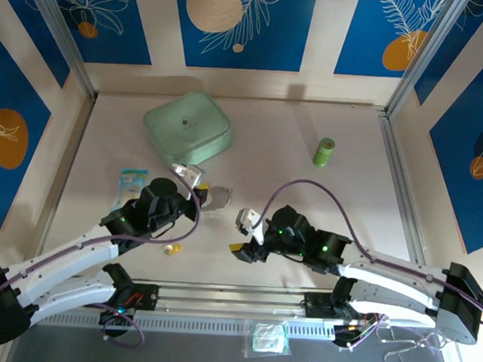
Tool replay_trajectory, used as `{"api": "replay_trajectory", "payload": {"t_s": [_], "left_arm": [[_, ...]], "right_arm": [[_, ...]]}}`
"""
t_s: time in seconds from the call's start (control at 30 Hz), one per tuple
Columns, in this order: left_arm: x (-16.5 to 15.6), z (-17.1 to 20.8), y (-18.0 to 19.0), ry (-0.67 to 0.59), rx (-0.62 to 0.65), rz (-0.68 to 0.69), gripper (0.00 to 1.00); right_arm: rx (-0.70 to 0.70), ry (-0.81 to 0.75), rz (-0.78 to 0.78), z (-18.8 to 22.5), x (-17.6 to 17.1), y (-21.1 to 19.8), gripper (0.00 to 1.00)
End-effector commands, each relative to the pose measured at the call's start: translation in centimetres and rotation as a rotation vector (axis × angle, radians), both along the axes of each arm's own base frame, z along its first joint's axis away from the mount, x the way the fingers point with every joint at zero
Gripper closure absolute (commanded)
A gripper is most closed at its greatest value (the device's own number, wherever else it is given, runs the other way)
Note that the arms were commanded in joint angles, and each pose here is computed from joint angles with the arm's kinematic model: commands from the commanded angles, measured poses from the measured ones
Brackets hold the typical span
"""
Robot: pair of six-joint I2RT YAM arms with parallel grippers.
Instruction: Put the keys on the keyring
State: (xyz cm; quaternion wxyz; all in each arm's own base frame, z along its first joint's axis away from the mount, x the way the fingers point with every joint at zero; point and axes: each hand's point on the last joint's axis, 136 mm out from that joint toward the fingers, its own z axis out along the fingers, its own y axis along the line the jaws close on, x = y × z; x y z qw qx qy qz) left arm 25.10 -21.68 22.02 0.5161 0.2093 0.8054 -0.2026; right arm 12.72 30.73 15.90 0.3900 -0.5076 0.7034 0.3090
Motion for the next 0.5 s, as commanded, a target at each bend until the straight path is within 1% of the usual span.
{"api": "replay_trajectory", "payload": {"t_s": [0.0, 0.1, 0.27, 0.4, 0.47], "left_arm": [[1.9, 4.9, 1.9, -0.14, 0.007, 0.095, 1.0], [3.0, 5.6, 4.7, -0.157, 0.031, 0.224, 1.0], [4.2, 6.4, 9.8, -0.157, 0.028, 0.452, 1.0], [4.6, 6.5, 12.9, -0.158, -0.016, 0.558, 1.0], [4.7, 6.4, 14.1, -0.153, -0.031, 0.598, 1.0]], "right_arm": [[0.035, -0.005, 0.016, 0.5, 0.1, 2.5, 0.43], [-0.009, 0.007, 0.0, -0.9, 0.7, 4.6, 0.44], [-0.025, -0.003, 0.002, -2.8, 1.2, 9.2, 0.47], [-0.078, -0.051, 0.009, -4.5, 1.3, 13.3, 0.47], [-0.083, -0.083, -0.004, -5.1, 1.5, 14.9, 0.47]]}}
